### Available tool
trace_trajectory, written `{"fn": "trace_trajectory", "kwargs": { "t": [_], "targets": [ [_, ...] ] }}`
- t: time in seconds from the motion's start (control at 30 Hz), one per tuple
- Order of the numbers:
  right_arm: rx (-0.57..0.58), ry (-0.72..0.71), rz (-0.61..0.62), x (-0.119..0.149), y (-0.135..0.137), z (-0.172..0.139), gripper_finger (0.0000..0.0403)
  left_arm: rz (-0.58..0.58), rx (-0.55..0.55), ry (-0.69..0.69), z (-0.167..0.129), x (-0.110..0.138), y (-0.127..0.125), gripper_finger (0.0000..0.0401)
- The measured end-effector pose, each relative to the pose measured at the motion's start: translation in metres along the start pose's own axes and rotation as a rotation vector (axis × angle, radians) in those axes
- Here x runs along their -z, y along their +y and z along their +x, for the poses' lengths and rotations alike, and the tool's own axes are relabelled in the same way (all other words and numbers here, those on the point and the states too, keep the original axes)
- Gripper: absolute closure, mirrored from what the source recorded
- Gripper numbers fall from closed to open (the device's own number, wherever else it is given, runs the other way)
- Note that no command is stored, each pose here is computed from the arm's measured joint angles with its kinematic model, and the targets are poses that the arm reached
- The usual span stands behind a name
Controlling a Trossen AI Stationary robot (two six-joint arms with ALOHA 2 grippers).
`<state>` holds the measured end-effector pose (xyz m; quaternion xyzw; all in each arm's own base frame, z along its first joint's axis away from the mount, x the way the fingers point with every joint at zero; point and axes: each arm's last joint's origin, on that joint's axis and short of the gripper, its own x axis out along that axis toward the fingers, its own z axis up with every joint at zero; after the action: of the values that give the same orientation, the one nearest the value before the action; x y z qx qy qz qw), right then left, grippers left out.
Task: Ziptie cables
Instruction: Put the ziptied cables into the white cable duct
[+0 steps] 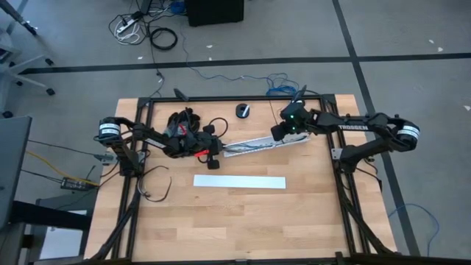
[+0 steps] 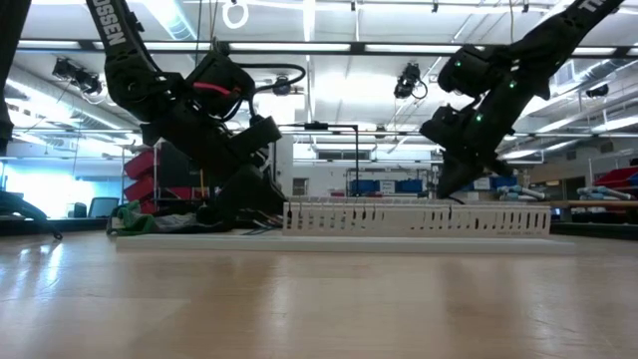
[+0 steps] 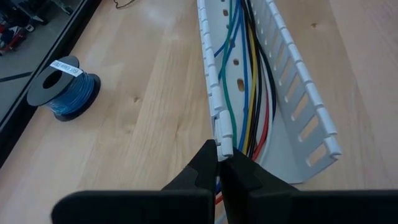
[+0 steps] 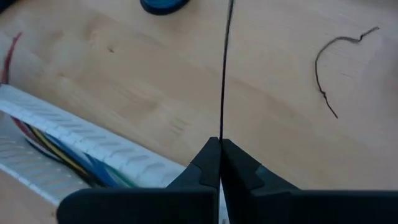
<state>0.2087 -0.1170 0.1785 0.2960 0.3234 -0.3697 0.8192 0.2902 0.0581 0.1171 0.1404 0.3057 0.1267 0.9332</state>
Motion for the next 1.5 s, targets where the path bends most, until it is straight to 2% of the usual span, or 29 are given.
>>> {"fn": "trace_trajectory", "kwargs": {
  "t": [0.4,0.73,0.93,1.27,1.5],
  "targets": [
    [-0.023,-0.026,-0.001,-0.008,0.006,0.003,0.0402,0.004,-0.001,-0.002,0.000,0.000,0.000,0.0401],
    [0.039,-0.014,-0.019,-0.005,0.008,0.001,0.0402,0.002,-0.002,-0.005,0.000,0.000,0.000,0.0401],
    [0.056,-0.028,-0.020,-0.002,0.013,0.000,0.0402,-0.050,-0.006,-0.020,0.000,-0.003,0.001,0.0401],
    [0.070,-0.047,-0.027,0.004,0.022,-0.002,0.0403,-0.036,0.015,-0.044,0.003,-0.026,-0.007,0.0401],
    [0.112,-0.037,-0.032,0.007,0.021,-0.003,0.0403,-0.035,0.015,-0.030,0.004,-0.030,-0.008,0.0401]
  ]
}}
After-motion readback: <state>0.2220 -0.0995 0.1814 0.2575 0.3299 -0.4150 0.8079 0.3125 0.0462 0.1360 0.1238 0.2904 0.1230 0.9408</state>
